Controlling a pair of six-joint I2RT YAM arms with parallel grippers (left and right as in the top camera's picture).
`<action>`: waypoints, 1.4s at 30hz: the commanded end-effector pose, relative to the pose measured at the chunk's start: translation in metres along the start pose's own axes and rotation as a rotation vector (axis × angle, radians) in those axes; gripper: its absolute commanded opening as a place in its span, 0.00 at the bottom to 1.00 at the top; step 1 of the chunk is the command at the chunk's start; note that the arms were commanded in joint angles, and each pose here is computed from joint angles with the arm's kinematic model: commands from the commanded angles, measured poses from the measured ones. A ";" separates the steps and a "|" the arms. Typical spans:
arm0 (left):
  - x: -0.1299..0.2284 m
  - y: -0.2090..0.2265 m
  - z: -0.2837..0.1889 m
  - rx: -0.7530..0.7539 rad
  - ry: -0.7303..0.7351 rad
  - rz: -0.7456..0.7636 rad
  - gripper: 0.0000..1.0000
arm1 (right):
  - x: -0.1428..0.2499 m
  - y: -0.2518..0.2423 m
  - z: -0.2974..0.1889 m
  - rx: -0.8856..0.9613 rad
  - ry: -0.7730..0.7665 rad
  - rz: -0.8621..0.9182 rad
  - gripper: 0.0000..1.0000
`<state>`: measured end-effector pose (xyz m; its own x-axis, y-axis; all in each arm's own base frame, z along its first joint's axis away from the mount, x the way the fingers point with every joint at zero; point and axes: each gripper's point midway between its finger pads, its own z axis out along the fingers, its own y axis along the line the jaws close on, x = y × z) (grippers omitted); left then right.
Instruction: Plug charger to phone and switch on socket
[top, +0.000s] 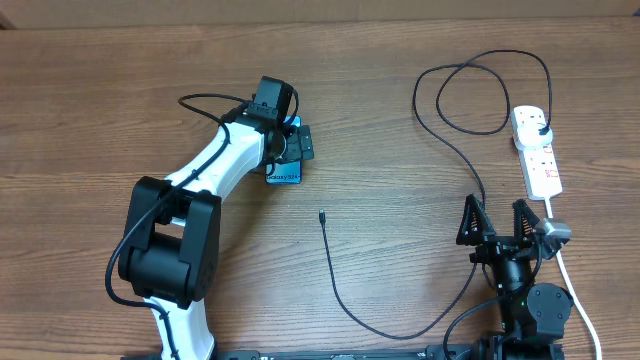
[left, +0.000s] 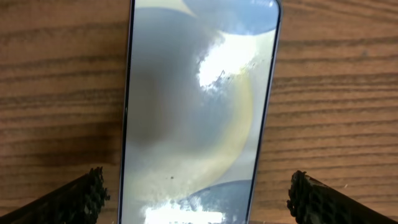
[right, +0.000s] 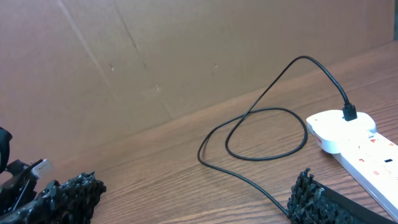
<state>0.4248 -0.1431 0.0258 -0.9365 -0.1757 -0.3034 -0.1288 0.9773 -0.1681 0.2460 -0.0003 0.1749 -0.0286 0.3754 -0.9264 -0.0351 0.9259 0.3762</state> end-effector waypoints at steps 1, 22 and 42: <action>0.000 0.003 0.010 -0.028 -0.012 -0.015 0.99 | 0.003 0.001 0.000 -0.011 0.001 -0.002 1.00; 0.018 0.016 0.047 -0.087 0.035 -0.006 0.99 | 0.003 0.001 0.000 -0.011 0.001 -0.002 1.00; 0.035 0.008 0.047 -0.036 0.114 -0.010 1.00 | 0.003 0.001 0.000 -0.011 0.001 -0.002 1.00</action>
<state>0.4340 -0.1374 0.0053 -0.9270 -0.1699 -0.3344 -0.1441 0.9844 -0.1006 0.2459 -0.0002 0.1749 -0.0288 0.3754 -0.9264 -0.0354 0.9259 0.3762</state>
